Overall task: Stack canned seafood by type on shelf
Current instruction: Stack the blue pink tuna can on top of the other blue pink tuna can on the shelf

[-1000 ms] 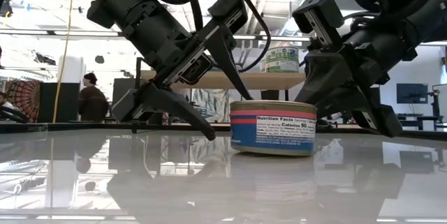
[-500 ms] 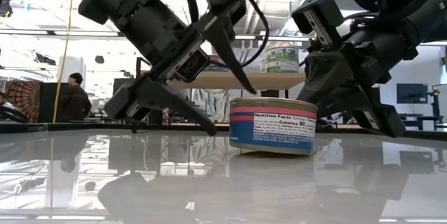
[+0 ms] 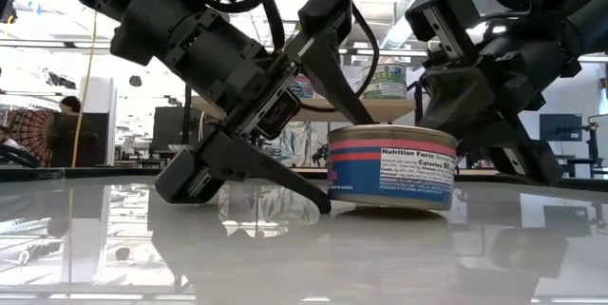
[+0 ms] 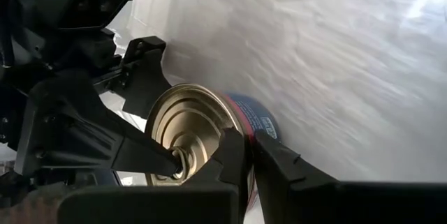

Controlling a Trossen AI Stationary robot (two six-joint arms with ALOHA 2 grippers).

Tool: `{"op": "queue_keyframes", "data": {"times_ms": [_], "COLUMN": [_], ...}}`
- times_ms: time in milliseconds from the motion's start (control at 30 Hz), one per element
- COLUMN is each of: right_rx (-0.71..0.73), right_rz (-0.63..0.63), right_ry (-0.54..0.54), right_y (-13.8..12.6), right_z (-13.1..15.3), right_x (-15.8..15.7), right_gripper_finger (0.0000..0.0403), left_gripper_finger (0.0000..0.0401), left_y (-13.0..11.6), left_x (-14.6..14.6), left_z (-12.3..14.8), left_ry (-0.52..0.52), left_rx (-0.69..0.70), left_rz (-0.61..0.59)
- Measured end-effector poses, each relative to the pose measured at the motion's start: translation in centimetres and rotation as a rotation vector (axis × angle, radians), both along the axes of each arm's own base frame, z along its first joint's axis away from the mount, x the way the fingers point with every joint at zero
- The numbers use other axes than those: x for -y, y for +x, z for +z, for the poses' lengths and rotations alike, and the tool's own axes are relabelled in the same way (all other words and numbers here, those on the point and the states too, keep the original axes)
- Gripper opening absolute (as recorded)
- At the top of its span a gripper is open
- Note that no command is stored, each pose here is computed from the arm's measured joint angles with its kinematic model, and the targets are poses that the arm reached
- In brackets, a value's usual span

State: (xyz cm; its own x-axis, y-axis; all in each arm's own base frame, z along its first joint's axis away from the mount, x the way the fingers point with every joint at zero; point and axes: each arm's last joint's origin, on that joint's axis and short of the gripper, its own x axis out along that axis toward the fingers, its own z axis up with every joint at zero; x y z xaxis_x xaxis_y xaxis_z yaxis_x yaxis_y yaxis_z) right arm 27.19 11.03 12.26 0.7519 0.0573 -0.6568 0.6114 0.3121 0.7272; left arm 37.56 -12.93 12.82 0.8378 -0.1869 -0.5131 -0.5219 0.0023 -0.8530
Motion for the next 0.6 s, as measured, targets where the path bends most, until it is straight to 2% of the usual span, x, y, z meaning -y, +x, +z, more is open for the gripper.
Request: {"op": "queue_keyframes", "data": {"times_ms": [367,600], "right_rx": [-0.020,0.006], "right_rz": [0.000,-0.033], "right_ry": [0.005,-0.056], "right_y": [-0.3,-0.3], "right_z": [-0.2,-0.1], "right_x": [-0.4,-0.3], "right_gripper_finger": [0.0046,0.0046], "left_gripper_finger": [0.0236,0.0236], "left_y": [0.2,0.5], "left_x": [-0.3,-1.4], "left_z": [0.1,0.1], "left_ry": [0.033,0.035], "left_rx": [0.024,0.024], "left_rz": [0.048,0.088]}}
